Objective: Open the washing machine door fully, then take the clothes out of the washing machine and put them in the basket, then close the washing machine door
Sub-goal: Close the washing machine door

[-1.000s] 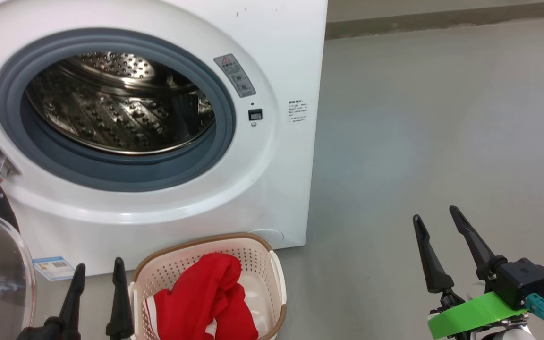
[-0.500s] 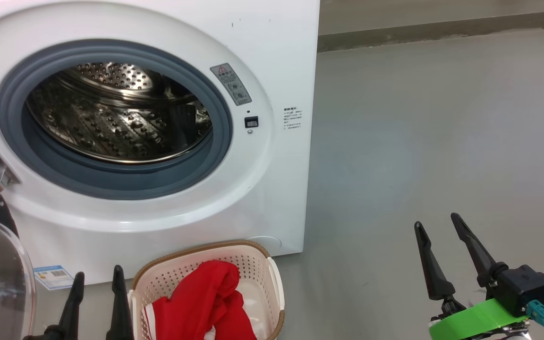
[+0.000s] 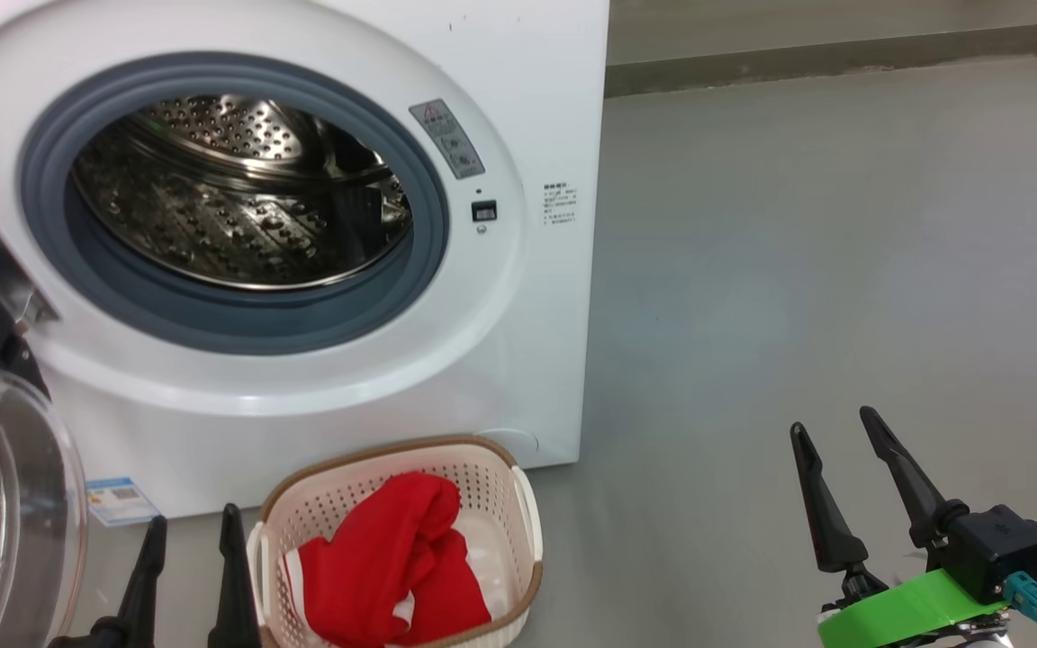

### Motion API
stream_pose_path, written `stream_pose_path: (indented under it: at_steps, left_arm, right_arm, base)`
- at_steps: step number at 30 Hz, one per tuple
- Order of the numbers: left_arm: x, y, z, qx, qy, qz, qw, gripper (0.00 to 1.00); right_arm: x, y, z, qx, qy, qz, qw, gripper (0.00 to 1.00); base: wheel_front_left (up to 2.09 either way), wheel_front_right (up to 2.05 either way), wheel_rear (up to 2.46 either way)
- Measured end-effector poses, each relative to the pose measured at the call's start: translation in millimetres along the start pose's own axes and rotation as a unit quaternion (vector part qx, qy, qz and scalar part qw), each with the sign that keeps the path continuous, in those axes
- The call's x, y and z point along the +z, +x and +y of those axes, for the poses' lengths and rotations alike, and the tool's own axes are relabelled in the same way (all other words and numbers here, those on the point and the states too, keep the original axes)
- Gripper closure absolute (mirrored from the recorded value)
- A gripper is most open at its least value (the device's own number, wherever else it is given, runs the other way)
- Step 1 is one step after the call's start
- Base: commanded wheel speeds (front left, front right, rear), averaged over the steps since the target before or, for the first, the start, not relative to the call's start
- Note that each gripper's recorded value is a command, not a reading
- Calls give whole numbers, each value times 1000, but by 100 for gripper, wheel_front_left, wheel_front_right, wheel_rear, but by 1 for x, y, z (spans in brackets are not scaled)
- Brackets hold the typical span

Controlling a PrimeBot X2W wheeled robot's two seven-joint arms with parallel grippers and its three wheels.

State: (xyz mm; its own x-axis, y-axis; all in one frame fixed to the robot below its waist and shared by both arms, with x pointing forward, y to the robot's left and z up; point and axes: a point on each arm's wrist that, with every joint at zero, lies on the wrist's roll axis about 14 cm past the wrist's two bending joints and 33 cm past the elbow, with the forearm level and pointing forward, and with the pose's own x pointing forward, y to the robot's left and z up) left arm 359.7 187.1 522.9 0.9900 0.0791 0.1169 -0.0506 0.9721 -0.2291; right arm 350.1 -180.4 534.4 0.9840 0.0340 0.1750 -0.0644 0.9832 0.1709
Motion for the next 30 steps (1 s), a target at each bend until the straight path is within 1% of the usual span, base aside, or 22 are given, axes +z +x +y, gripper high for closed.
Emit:
stream_pose_path:
  at_steps: [6, 11, 16, 30]
  left_arm:
    - [2, -1, -3, -4, 0, -2, 1000, 0]
    - [-2, -6, -2, -2, 2, 6, 1000, 0]
    - [0, -7, -2, -2, 3, 4, 1000, 0]
    - [8, -10, 2, 7, 9, -9, 1000, 0]
  right_arm:
    - [0, 0, 1, 1, 0, 0, 1000, 0]
    - [0, 0, 2, 3, 1, 0, 1000, 0]
    - [1, 1, 4, 6, 1, -1, 1000, 0]
    - [-3, 6, 13, 20, 3, 3, 1000, 0]
  base:
    - [-169, 169, 0]
    - [-95, 95, 0]
    - [-38, 38, 0]
    - [0, 0, 0]
